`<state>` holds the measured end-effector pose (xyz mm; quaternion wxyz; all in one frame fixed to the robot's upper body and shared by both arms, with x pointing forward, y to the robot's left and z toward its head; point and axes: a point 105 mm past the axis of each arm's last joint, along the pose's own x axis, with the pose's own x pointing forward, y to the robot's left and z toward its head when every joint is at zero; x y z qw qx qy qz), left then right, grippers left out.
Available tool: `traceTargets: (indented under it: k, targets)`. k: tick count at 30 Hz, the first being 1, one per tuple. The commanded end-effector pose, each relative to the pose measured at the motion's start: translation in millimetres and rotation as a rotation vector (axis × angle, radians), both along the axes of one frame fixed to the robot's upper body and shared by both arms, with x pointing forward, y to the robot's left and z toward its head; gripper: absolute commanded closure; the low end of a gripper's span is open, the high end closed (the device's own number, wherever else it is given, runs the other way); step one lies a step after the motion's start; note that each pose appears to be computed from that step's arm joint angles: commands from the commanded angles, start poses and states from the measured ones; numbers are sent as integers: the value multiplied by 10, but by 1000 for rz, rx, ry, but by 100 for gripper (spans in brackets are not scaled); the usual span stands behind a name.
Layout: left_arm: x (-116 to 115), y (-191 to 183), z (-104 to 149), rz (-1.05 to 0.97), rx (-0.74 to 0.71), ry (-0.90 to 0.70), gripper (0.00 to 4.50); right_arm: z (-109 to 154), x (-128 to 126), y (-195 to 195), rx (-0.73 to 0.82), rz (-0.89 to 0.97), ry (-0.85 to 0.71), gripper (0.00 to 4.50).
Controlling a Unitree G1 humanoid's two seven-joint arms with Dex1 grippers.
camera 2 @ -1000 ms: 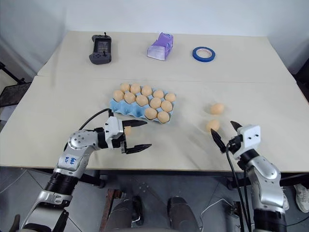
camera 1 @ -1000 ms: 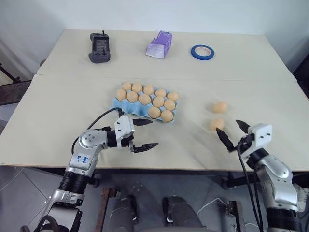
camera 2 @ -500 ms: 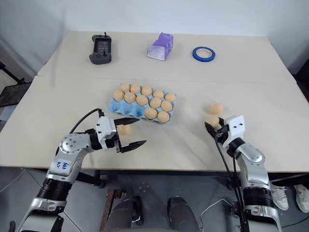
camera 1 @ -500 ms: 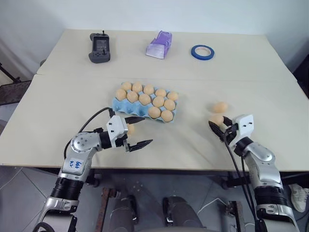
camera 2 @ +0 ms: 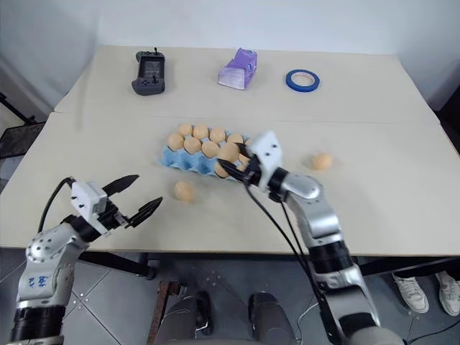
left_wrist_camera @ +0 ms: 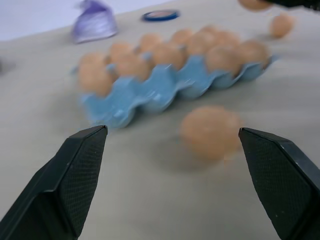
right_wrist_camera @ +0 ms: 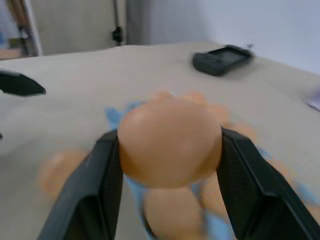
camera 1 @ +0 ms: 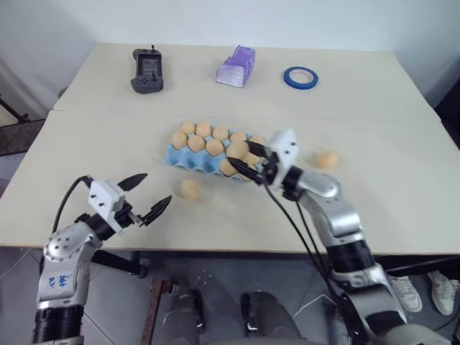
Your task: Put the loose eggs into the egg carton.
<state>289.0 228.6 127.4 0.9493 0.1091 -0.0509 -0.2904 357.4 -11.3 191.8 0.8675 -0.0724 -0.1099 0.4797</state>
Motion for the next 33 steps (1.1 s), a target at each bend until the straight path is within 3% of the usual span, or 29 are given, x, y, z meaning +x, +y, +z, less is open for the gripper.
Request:
traceTargets:
  k: [1,7,14,19,26,33]
  targets:
    - [-67,25,162,38,-16,-70,0,25,55,244,-17,21,-11,223]
    - [-122,-27,167,48,-18,-72,0,-91,164,404,-55,51,13,223]
    - [-122,-98,255,32,-13,-91,0,-38,182,309,-37,41,-7,3]
    - [-65,-244,289,-31,-8,-91,0,88,92,112,-14,34,-48,3]
    - [1,-637,229,-246,45,-48,0,87,-137,-930,34,-190,-114,3]
    - [123,-1000,156,-425,58,2,0,-305,-600,-2246,-41,-637,-147,3]
